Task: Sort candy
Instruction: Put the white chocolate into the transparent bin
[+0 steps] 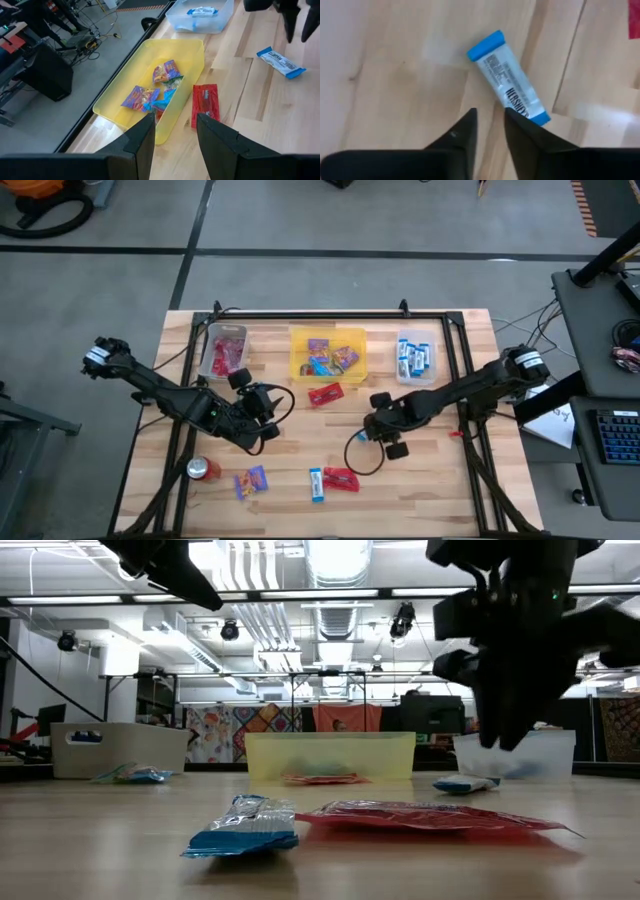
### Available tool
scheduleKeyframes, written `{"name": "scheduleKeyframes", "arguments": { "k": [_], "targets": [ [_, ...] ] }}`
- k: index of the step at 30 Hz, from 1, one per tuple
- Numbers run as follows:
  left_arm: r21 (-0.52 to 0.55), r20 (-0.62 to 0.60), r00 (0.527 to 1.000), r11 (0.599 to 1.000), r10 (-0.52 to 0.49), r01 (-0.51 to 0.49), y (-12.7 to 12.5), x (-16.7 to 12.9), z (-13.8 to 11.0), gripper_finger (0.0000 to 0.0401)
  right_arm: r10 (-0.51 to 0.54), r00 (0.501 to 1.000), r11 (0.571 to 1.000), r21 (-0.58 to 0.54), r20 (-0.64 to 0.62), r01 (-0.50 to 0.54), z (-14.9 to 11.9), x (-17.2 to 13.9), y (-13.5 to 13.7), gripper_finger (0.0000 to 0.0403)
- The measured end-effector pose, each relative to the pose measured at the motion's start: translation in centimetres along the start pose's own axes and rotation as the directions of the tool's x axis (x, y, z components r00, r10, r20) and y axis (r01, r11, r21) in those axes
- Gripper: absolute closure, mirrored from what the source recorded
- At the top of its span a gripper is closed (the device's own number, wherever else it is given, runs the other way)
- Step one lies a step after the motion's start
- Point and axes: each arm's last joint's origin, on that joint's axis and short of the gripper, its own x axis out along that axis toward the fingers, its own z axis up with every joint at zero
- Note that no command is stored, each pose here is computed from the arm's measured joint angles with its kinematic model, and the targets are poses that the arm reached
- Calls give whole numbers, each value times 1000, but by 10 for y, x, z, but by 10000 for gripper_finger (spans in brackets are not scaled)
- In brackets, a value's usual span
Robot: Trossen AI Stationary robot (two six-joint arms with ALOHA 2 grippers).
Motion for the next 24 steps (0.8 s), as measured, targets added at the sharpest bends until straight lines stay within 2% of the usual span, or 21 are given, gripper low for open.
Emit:
{"name": "scheduleKeyframes", "arguments": {
  "k": [6, 10, 20, 24],
  "targets": [
    [-1, 1, 1000, 1000, 0, 0, 0, 0, 0, 272, -78, 997, 997, -29, -27, 78, 3, 17, -3, 229],
    [-2, 1, 1000, 1000, 0, 0, 0, 0, 0, 272, -77, 996, 996, -47, -44, 75, 3, 24, -5, 198],
    [-5, 3, 1000, 1000, -1, 1, 0, 0, 0, 284, -86, 995, 995, -61, -55, 83, 4, 37, -18, 192],
    [-4, 3, 1000, 1000, -1, 1, 0, 0, 0, 292, -74, 996, 995, -67, -56, 70, 4, 37, -23, 202]
  ]
}}
